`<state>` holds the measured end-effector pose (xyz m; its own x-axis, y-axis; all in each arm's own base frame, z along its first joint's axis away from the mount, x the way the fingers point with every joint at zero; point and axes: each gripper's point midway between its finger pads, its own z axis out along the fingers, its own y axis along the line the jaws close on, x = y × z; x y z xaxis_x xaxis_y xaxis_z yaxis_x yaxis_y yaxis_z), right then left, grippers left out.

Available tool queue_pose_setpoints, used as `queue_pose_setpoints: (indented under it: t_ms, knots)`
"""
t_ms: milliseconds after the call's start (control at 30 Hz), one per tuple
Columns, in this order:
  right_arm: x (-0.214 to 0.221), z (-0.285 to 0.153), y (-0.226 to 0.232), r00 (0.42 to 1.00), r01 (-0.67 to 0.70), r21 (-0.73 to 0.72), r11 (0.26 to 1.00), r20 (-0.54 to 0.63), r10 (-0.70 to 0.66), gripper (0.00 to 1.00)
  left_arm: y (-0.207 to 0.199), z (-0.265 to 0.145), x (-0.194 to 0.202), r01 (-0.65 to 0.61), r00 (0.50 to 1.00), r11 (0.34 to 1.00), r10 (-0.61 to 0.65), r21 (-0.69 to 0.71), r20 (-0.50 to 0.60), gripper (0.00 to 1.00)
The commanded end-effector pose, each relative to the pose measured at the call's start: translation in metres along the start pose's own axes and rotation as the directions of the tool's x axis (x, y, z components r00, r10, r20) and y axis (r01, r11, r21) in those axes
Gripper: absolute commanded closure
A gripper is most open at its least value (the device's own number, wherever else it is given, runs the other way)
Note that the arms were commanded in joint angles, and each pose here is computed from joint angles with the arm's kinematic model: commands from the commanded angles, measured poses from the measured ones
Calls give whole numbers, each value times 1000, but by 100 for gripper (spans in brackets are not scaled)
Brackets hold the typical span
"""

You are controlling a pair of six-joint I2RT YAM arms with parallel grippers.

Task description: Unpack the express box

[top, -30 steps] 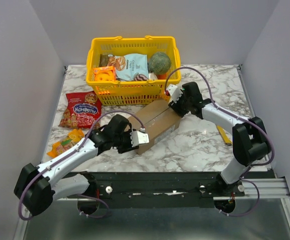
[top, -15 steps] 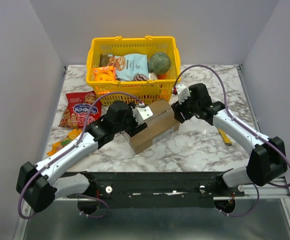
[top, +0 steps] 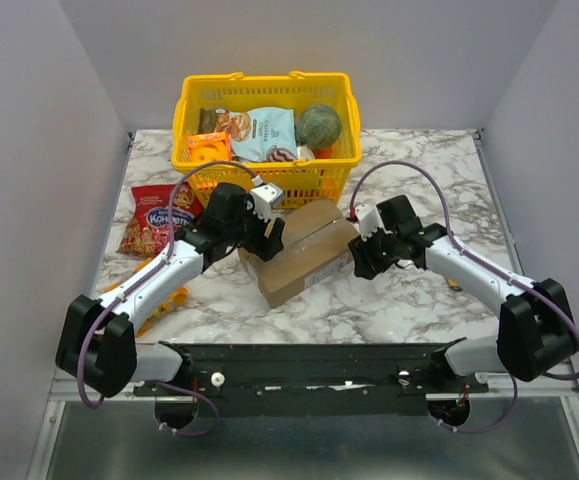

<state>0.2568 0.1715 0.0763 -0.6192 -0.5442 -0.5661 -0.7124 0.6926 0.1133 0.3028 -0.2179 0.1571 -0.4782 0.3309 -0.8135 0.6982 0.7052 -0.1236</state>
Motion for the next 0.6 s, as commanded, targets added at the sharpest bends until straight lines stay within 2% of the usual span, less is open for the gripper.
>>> queue_pose_setpoints:
  t_ms: [0,133,233,467,500,533,567]
  knots:
    - [-11,3,17,999,11,-92,996,47,-7,39,-21,-1,33,128,991,984,-121,125,-59,16]
    - [-23,7,23,996,18,-136,991,89,-6,39,-27,-5,65,124,988,981,-109,148,-106,16]
    - [-36,11,14,992,41,-103,994,125,-28,39,-44,-18,76,71,992,966,-44,247,-116,18]
    - [-66,28,-7,978,94,-31,995,192,-86,34,-60,-30,74,-16,996,942,45,336,-78,21]
    - [-71,29,-7,974,105,-32,994,205,-96,34,-60,-33,76,-20,994,941,56,337,-98,22]
    - [-73,32,-8,972,124,-33,992,206,-115,34,-56,-36,60,-49,995,948,74,314,-69,23]
    - [-74,34,-10,972,128,-29,991,202,-120,34,-42,-37,52,-62,994,972,79,227,-69,23]
